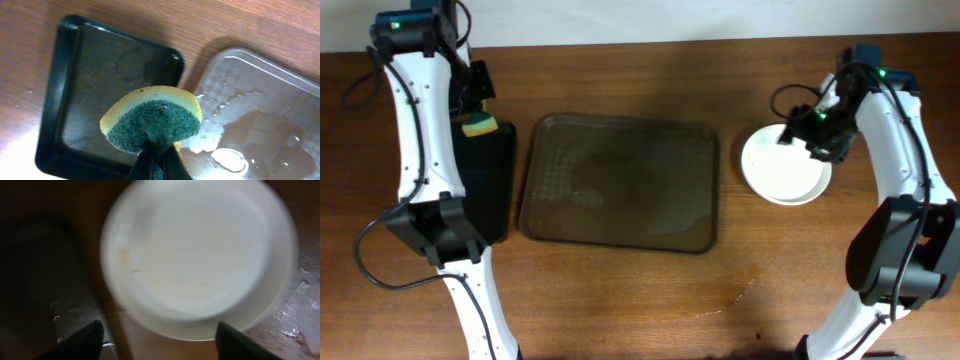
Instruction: Clean dirty plates on tray and stack at the side
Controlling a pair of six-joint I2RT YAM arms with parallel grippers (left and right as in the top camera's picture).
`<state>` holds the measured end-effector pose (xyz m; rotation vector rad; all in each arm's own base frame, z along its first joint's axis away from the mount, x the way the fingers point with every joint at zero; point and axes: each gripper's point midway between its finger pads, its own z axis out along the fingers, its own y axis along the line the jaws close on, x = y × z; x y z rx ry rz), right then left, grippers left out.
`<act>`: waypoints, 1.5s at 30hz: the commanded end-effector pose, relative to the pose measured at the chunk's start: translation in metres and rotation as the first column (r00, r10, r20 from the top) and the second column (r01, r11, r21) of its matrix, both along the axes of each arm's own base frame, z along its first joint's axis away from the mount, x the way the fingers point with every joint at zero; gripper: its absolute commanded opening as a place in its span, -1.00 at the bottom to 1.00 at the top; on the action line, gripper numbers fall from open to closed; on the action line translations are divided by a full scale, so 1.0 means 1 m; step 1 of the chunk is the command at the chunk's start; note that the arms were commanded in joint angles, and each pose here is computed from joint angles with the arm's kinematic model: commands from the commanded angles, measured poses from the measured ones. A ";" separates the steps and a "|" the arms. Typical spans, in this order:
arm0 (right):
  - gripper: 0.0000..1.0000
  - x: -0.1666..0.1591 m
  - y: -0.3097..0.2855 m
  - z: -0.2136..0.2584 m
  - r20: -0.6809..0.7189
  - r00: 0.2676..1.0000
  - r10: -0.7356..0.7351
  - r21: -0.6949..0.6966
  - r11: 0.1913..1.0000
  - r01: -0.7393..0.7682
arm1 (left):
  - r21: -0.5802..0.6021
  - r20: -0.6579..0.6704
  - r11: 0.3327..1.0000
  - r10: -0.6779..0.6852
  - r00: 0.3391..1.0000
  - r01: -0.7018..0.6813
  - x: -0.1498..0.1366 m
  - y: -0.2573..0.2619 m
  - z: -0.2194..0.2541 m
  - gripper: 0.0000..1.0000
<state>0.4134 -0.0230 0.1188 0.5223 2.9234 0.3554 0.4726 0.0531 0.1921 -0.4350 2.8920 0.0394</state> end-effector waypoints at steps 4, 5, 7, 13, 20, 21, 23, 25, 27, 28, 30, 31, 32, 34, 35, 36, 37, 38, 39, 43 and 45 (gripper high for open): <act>0.71 0.013 0.064 0.039 0.138 0.977 0.162 0.036 0.985 -0.169 | 0.079 -0.174 0.994 0.085 0.981 -0.072 -0.032 0.052 -0.044 -0.99; 0.71 0.014 0.068 0.039 0.146 0.974 0.171 0.035 0.983 -0.178 | 0.077 -0.186 0.994 0.094 0.978 -0.080 -0.032 0.056 -0.054 -0.99; 0.71 0.016 0.077 0.040 0.158 0.969 0.192 0.033 0.979 -0.199 | 0.070 -0.212 0.993 0.105 0.972 -0.092 -0.033 0.061 -0.078 -0.99; 0.70 0.013 0.106 0.041 0.168 0.951 0.259 0.026 0.963 -0.267 | 0.066 -0.235 0.993 0.107 0.966 -0.094 -0.033 0.063 -0.127 -0.25; 0.69 0.011 0.116 0.040 0.164 0.945 0.283 0.006 0.958 -0.288 | 0.061 -0.217 0.994 0.105 0.971 -0.094 -0.030 0.062 -0.124 0.94; 0.69 0.011 0.115 0.039 0.161 0.946 0.282 -0.001 0.958 -0.286 | 0.041 -0.206 0.996 0.088 0.975 -0.081 -0.028 0.058 -0.118 0.94; 0.69 0.010 0.113 0.040 0.158 0.947 0.281 -0.015 0.959 -0.282 | 0.011 -0.160 0.999 0.052 0.986 -0.051 -0.021 0.049 -0.101 0.94; 0.69 0.010 0.112 0.050 0.180 0.943 0.281 -0.019 0.959 -0.282 | -0.008 -0.095 0.999 0.030 0.995 -0.031 -0.017 0.038 -0.073 0.96; 0.83 0.006 0.109 0.076 0.235 0.929 0.286 -0.047 0.958 -0.283 | -0.094 0.036 0.995 -0.011 0.999 0.015 -0.013 0.010 -0.024 0.97; 0.97 0.003 0.104 0.091 0.255 0.925 0.281 -0.079 0.960 -0.270 | -0.122 0.090 0.992 -0.025 0.996 0.036 -0.013 0.001 -0.005 0.98; 0.97 -0.008 0.092 0.123 0.298 0.916 0.270 -0.141 0.961 -0.238 | -0.129 0.179 0.989 -0.041 0.983 0.065 -0.020 -0.009 0.034 0.98; 0.97 -0.017 0.087 0.144 0.327 0.907 0.265 -0.167 0.961 -0.221 | -0.121 0.214 0.990 -0.047 0.976 0.075 -0.025 -0.012 0.050 0.98; 0.97 -0.025 0.083 0.160 0.353 0.898 0.262 -0.184 0.961 -0.208 | -0.117 0.235 0.990 -0.050 0.971 0.079 -0.028 -0.013 0.059 0.98; 0.97 -0.045 0.077 0.192 0.410 0.876 0.254 -0.211 0.961 -0.180 | -0.109 0.267 0.991 -0.051 0.962 0.083 -0.033 -0.014 0.074 0.98; 0.97 -0.057 0.074 0.211 0.454 0.855 0.250 -0.222 0.961 -0.163 | -0.106 0.278 0.991 -0.051 0.959 0.084 -0.034 -0.014 0.079 0.98; 0.97 -0.067 0.072 0.226 0.493 0.834 0.248 -0.225 0.962 -0.153 | -0.106 0.281 0.991 -0.051 0.958 0.084 -0.035 -0.014 0.080 0.98; 0.97 -0.075 0.072 0.237 0.523 0.816 0.246 -0.226 0.963 -0.145 | -0.106 0.281 0.991 -0.051 0.958 0.084 -0.035 -0.014 0.080 0.98; 0.97 -0.081 0.071 0.245 0.544 0.803 0.244 -0.226 0.964 -0.140 | -0.106 0.280 0.991 -0.050 0.959 0.083 -0.035 -0.014 0.079 0.98; 0.97 -0.091 0.070 0.257 0.574 0.782 0.242 -0.227 0.965 -0.132 | -0.106 0.279 0.991 -0.050 0.959 0.083 -0.035 -0.014 0.079 0.98; 0.97 -0.104 0.069 0.271 0.613 0.753 0.239 -0.229 0.966 -0.121 | -0.106 0.279 0.991 -0.050 0.959 0.083 -0.035 -0.014 0.079 0.98; 0.97 -0.106 0.067 0.267 0.595 0.764 0.250 -0.242 0.962 -0.126 | -0.106 0.279 0.991 -0.050 0.959 0.083 -0.035 -0.014 0.079 0.98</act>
